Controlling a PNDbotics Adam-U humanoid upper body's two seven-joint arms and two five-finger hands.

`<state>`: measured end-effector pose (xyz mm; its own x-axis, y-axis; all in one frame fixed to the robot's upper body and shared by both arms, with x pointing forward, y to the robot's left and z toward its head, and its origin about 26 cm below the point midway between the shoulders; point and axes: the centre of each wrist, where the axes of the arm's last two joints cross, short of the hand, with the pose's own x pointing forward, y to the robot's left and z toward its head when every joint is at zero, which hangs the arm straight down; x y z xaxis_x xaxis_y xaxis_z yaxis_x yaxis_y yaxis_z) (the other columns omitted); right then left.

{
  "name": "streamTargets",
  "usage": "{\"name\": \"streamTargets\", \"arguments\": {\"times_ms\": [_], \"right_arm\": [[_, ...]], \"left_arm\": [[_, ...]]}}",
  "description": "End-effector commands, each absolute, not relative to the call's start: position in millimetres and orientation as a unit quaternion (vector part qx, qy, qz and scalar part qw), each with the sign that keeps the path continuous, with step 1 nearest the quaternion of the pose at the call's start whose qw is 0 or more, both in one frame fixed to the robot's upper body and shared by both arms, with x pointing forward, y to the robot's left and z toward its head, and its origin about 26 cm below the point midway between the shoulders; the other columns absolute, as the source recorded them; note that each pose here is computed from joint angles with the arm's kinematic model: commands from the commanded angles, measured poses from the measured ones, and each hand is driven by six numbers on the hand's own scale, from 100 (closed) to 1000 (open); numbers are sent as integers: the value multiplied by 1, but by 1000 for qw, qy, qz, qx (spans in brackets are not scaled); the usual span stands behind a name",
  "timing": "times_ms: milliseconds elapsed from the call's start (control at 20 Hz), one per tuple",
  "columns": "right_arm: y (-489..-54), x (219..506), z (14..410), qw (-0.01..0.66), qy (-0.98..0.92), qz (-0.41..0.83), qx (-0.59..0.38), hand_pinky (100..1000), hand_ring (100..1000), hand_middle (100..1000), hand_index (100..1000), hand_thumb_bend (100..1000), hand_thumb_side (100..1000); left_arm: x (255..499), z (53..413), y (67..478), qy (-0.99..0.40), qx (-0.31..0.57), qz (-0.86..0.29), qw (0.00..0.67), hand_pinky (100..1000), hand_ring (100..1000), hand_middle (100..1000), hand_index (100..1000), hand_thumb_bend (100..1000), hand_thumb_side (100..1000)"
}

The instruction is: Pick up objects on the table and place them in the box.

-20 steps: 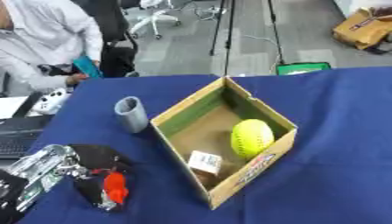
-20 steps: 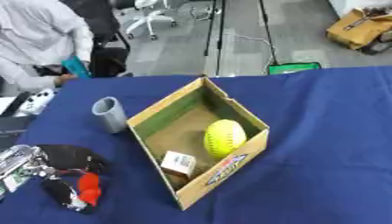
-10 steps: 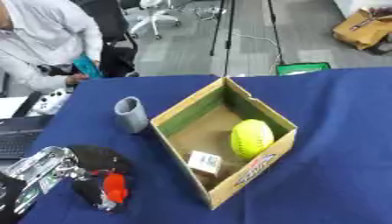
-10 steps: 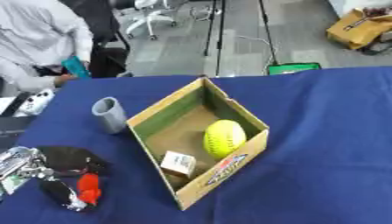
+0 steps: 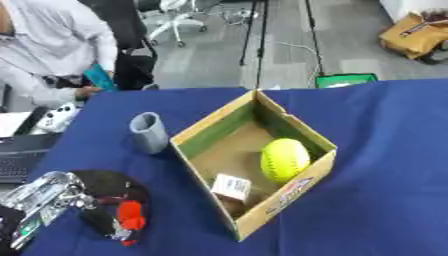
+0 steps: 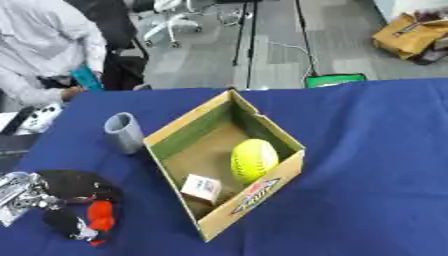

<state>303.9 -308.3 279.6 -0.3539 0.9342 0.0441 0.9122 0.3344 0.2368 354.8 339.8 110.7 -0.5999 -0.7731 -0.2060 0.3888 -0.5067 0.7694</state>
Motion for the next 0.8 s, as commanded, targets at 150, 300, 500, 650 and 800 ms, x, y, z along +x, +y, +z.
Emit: {"name": "streamTargets", "arguments": {"times_ms": [150, 300, 500, 650, 800], "right_arm": [[-308, 300, 290, 68, 817, 116, 561, 623, 471, 353, 466, 100, 585], [-308, 300, 290, 68, 817, 115, 562, 623, 471, 353, 466, 100, 585], [-308, 300, 290, 68, 817, 116, 561, 622, 471, 354, 466, 100, 584], [-308, 300, 290, 68, 817, 116, 560, 622, 471, 354, 466, 100, 585], [-308, 300, 290, 68, 818, 116, 560, 622, 471, 354, 466, 100, 585]], "left_arm": [[353, 119, 354, -331, 288, -824, 357, 1000, 1000, 934, 974, 509, 937], [353, 119, 354, -332, 288, -824, 357, 1000, 1000, 933, 972, 504, 937], [353, 119, 354, -333, 287, -824, 357, 1000, 1000, 930, 969, 501, 937], [353, 119, 354, -334, 287, -824, 356, 1000, 1000, 928, 968, 505, 934], [353, 119, 353, -335, 287, -825, 355, 1000, 1000, 926, 967, 523, 931]]}}
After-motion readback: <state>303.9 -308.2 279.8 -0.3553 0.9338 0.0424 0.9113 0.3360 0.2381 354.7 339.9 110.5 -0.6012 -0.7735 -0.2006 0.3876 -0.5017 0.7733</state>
